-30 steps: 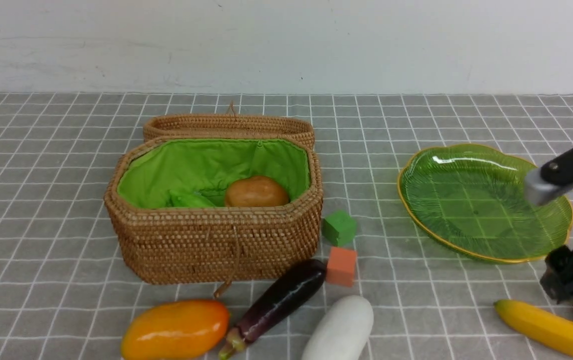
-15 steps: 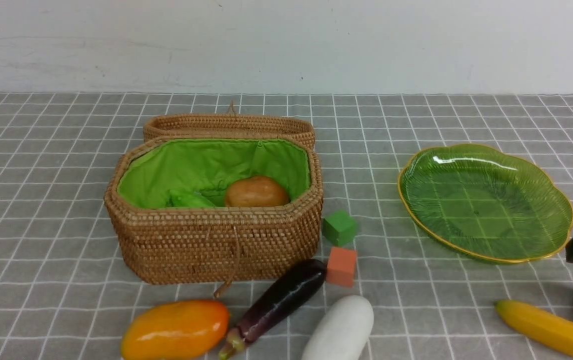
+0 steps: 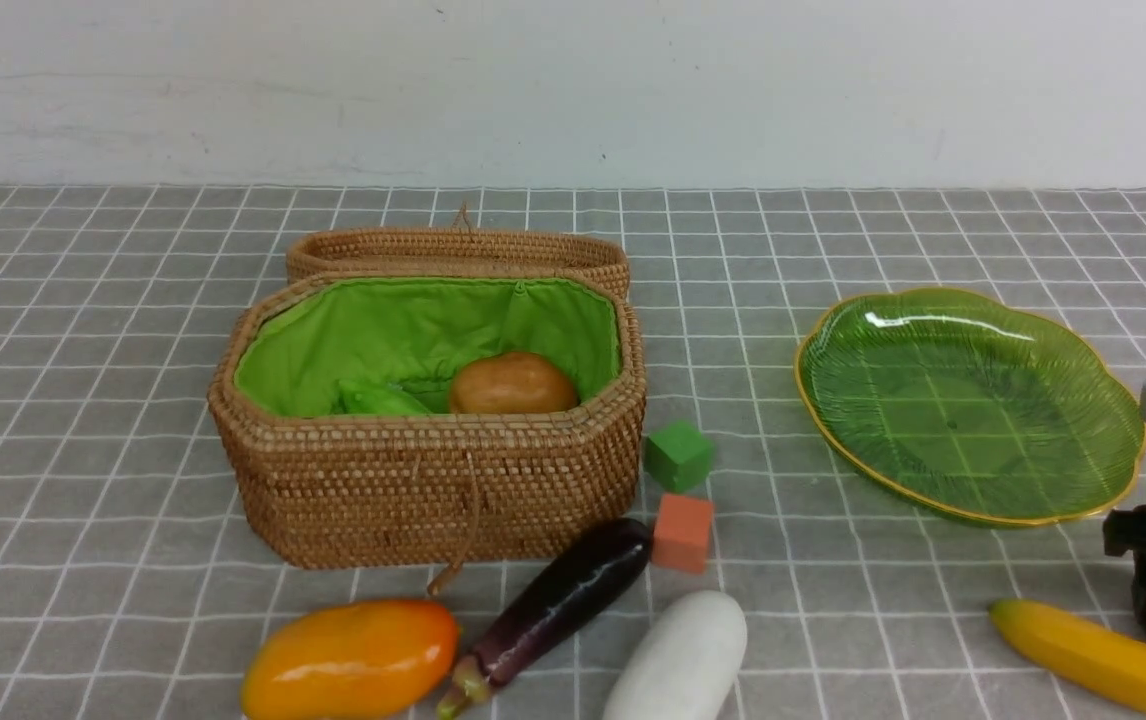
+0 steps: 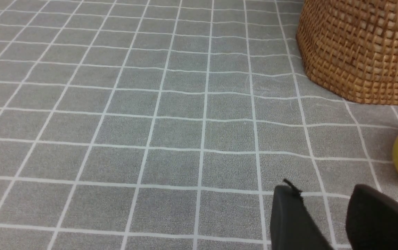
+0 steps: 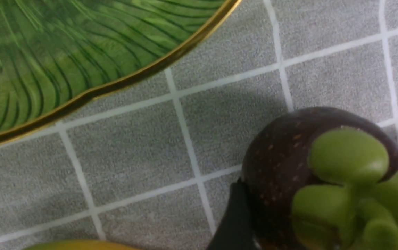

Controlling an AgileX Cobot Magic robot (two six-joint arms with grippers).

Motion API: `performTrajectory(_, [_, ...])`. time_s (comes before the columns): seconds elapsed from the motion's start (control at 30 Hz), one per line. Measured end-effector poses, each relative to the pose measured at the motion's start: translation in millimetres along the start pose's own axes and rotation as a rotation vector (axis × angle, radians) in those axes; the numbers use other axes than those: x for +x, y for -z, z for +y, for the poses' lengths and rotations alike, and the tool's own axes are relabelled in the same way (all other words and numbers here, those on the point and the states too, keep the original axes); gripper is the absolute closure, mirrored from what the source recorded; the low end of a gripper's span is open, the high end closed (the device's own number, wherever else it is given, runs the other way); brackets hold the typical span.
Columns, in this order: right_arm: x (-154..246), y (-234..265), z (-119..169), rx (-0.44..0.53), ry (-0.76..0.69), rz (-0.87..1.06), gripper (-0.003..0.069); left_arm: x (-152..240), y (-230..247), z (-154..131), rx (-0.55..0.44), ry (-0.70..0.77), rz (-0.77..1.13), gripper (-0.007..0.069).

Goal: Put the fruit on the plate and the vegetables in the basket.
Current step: Use the right arm to grab a mangosteen and put it into the right plate

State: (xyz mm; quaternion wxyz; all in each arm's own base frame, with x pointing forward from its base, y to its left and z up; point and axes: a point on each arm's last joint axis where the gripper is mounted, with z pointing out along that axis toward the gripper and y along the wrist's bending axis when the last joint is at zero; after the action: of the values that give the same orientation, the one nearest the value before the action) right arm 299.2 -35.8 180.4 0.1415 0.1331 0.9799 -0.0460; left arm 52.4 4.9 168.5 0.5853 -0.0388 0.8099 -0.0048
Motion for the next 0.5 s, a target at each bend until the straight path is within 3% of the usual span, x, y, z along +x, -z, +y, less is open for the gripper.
performTrajectory(0.27, [-17,20,1,-0.014,-0.013,-0.077,0.0117,0,0,0,0.0,0.0,0.0,0.0386])
performTrajectory(0.5, [-68,110,0,-0.064,0.008,-0.404,0.0117,0,0,0,0.0,0.0,0.0,0.0386])
